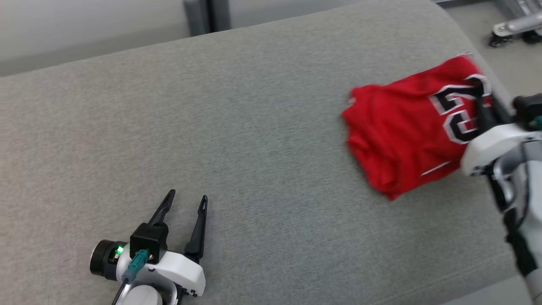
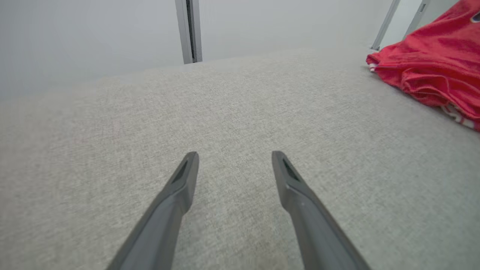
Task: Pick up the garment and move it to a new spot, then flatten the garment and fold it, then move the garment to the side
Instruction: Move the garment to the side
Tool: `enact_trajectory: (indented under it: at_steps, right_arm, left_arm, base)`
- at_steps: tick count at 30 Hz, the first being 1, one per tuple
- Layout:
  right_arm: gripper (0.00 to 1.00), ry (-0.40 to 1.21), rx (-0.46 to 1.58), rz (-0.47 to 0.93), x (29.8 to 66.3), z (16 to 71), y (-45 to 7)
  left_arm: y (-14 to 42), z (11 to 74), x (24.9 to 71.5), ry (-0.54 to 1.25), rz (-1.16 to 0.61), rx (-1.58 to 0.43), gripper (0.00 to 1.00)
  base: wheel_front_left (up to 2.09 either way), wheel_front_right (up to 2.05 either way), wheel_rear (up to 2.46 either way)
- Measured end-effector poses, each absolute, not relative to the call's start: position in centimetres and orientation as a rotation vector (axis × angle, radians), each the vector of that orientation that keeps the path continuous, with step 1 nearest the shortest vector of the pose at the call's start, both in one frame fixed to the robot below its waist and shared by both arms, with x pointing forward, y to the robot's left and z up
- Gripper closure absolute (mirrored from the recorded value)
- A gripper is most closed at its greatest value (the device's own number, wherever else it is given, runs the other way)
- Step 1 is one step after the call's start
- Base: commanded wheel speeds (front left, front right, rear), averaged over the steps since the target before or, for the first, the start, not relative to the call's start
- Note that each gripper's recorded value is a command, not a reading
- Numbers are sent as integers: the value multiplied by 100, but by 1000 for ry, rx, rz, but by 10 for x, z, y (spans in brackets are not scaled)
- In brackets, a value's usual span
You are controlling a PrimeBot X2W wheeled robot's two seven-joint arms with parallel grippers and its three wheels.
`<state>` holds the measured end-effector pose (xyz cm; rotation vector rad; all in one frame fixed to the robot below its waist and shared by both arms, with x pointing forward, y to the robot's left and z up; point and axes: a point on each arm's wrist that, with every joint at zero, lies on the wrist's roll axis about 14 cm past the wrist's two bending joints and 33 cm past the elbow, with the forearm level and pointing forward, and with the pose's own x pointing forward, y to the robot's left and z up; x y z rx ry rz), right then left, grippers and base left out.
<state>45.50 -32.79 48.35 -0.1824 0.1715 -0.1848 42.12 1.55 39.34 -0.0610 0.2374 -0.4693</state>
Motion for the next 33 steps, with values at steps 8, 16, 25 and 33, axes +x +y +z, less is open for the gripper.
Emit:
enact_trajectory:
  at_steps: [8,16,25,33]
  right_arm:
    - [0,235,-311,-303,459,484,-388]
    - [0,103,-301,-343,475,519,-380]
    - [0,-69,-150,-207,481,541,-293]
    - [0,-31,-43,-50,464,510,-225]
  left_arm:
    - [49,388,422,252,-377,-56,0]
    - [64,388,419,259,-334,-44,0]
    - [85,403,409,232,-256,-46,0]
    - [130,411,394,216,-112,-44,0]
  base:
    - [0,0,0]
    - [0,0,0]
    - [0,0,0]
    - [0,0,0]
